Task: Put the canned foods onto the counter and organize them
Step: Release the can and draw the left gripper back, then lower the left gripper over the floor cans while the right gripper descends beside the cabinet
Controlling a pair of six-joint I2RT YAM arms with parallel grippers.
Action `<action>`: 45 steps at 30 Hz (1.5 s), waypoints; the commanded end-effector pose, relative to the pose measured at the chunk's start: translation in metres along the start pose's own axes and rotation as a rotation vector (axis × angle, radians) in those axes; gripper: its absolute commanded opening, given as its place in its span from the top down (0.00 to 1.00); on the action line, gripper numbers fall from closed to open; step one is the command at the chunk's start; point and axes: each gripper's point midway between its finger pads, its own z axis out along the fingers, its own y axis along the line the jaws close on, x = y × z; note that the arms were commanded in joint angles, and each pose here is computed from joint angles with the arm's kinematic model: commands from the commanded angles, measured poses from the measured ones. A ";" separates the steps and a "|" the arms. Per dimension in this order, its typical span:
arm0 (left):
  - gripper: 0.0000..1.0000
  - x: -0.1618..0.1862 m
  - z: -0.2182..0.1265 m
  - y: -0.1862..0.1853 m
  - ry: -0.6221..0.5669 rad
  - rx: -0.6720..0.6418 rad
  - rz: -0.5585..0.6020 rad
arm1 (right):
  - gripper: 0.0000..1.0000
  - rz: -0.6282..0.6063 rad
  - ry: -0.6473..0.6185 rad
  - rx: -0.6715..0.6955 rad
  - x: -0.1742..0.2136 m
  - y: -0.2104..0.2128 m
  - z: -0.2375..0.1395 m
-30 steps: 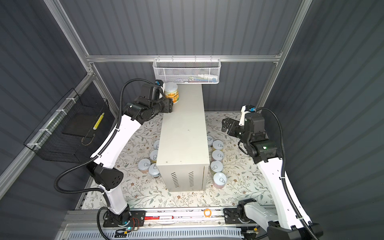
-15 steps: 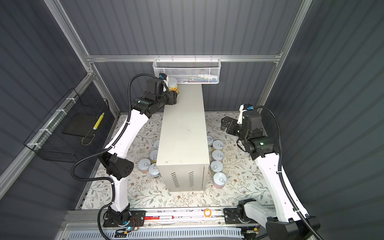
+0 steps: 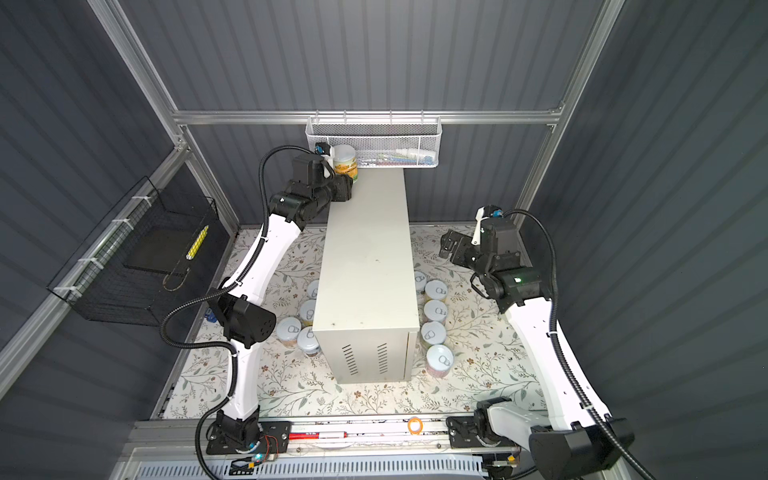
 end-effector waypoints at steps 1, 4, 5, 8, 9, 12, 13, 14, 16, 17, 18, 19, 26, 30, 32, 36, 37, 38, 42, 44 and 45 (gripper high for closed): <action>0.37 -0.012 -0.001 -0.027 -0.045 0.125 0.000 | 0.01 -0.009 -0.035 -0.010 -0.012 0.005 0.001; 0.36 -0.013 -0.002 -0.036 -0.055 0.180 0.020 | 0.01 -0.003 -0.029 -0.020 -0.010 0.006 0.005; 0.35 -0.013 -0.004 -0.041 -0.056 0.202 0.026 | 0.01 0.001 -0.026 -0.023 -0.010 0.006 0.007; 0.35 -0.012 -0.004 -0.047 -0.054 0.233 0.038 | 0.01 0.008 -0.021 -0.026 -0.008 0.007 0.010; 0.35 -0.011 -0.004 -0.047 -0.050 0.236 0.037 | 0.01 0.008 -0.020 -0.028 -0.008 0.007 0.010; 0.34 -0.007 -0.002 -0.043 -0.035 0.214 0.031 | 0.01 0.010 -0.020 -0.027 -0.007 0.006 0.011; 0.34 -0.006 -0.001 -0.038 -0.028 0.190 0.022 | 0.01 0.008 -0.022 -0.024 -0.008 0.006 0.010; 0.34 -0.005 0.000 -0.035 -0.022 0.178 0.024 | 0.01 0.007 -0.024 -0.025 -0.008 0.006 0.010; 0.33 -0.004 -0.001 -0.030 -0.016 0.150 0.021 | 0.01 0.003 -0.024 -0.028 -0.008 0.006 0.010; 0.33 -0.005 -0.002 -0.027 -0.017 0.138 0.016 | 0.01 0.002 -0.023 -0.030 -0.008 0.007 0.010; 0.32 -0.005 -0.003 -0.024 -0.015 0.120 0.006 | 0.01 0.002 -0.021 -0.030 -0.008 0.007 0.010; 0.31 -0.006 -0.005 -0.018 -0.017 0.093 -0.001 | 0.01 0.002 -0.018 -0.028 -0.007 0.006 0.010; 0.21 -0.024 -0.047 0.009 -0.048 -0.059 0.025 | 0.01 -0.017 0.000 0.014 0.001 -0.003 -0.002; 0.17 -0.036 -0.093 0.018 -0.057 -0.100 0.062 | 0.01 -0.023 0.018 0.052 0.023 -0.018 -0.018; 0.10 -0.035 -0.119 0.023 -0.054 -0.115 0.055 | 0.01 -0.017 0.043 0.069 0.039 -0.026 -0.025; 0.00 -0.004 -0.171 0.047 0.003 -0.212 0.016 | 0.01 -0.021 0.115 0.111 0.079 -0.043 -0.041; 0.01 0.006 -0.188 0.056 0.014 -0.245 0.004 | 0.01 -0.028 0.136 0.124 0.090 -0.047 -0.046; 0.01 0.015 -0.199 0.062 0.032 -0.269 -0.005 | 0.01 -0.034 0.159 0.134 0.100 -0.050 -0.048; 0.01 0.068 -0.238 0.080 0.141 -0.324 -0.039 | 0.01 -0.045 0.271 0.182 0.148 -0.064 -0.057; 0.01 0.095 -0.248 0.079 0.176 -0.296 -0.058 | 0.01 -0.032 0.339 0.205 0.173 -0.071 -0.056; 0.01 0.109 -0.253 0.081 0.187 -0.293 -0.082 | 0.01 -0.022 0.378 0.211 0.186 -0.073 -0.055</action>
